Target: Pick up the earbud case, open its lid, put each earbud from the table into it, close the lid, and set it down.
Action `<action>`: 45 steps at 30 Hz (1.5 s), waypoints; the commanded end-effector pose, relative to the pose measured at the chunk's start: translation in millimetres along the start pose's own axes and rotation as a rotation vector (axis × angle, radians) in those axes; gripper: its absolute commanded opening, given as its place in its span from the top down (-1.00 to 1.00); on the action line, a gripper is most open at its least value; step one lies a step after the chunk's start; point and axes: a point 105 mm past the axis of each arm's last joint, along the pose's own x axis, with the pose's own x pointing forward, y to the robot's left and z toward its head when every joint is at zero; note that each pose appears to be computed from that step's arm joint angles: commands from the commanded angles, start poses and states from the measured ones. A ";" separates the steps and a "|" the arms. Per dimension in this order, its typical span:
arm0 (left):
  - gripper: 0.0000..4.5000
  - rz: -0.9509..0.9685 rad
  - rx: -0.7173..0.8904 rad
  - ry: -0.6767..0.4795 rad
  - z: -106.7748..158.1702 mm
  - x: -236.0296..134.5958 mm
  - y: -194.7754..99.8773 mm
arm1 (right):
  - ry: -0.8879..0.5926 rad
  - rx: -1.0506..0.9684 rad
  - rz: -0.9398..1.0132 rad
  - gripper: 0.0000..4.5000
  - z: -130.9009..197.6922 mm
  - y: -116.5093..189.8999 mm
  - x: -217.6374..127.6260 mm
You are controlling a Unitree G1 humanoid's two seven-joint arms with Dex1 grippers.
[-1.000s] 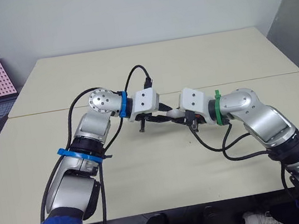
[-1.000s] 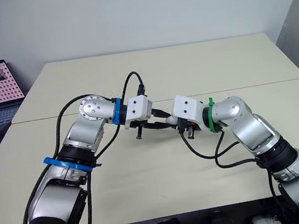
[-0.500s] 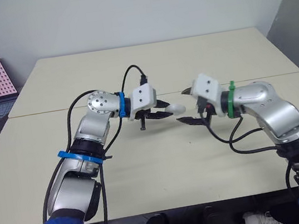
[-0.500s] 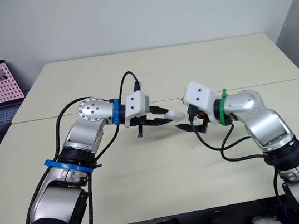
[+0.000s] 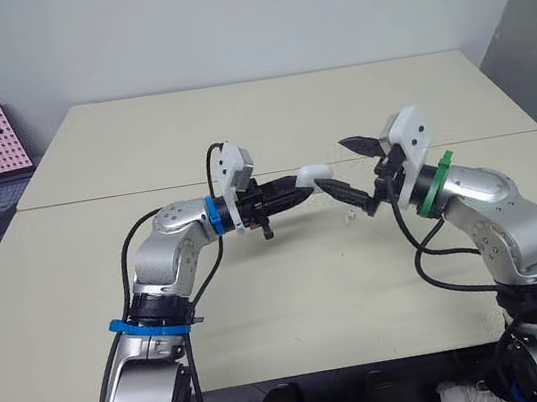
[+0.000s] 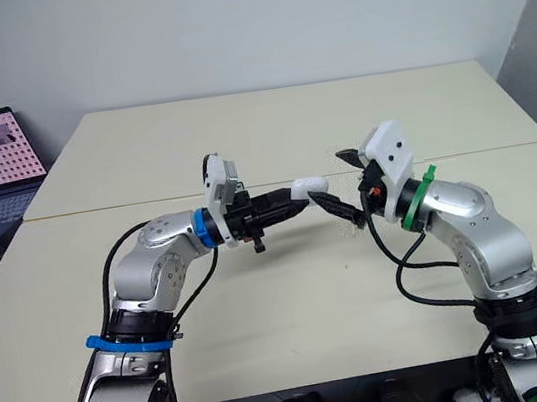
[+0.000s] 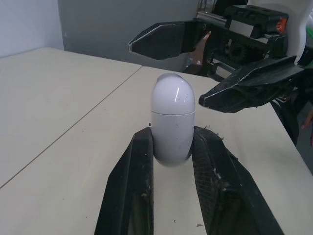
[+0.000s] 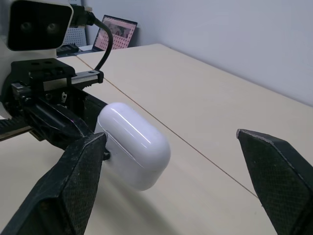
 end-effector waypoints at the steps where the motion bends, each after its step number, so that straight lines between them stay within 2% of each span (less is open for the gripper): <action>1: 0.67 -0.040 0.040 -0.035 13.9 5.4 -8.9 | -0.026 -0.043 0.003 -0.97 11.7 -1.4 1.6; 10: 0.67 -0.057 0.035 -0.033 15.0 6.6 -11.5 | -0.044 -0.022 -0.059 -0.97 21.1 -19.5 5.0; 22: 0.67 -0.015 0.046 -0.032 13.9 2.5 -3.2 | -0.087 0.077 -0.071 -0.97 32.3 -35.8 -13.1; 31: 0.67 -0.015 0.044 -0.031 11.0 1.7 -6.0 | 0.038 -0.009 0.131 -0.97 15.4 -5.7 -16.4; 38: 0.67 -0.026 0.046 -0.027 10.8 2.6 -8.6 | 0.039 -0.032 0.063 -0.97 10.3 -15.2 -6.5; 45: 0.67 -0.032 0.047 -0.017 8.1 1.5 -9.7 | -0.014 0.015 -0.008 -0.97 22.0 -31.4 -6.2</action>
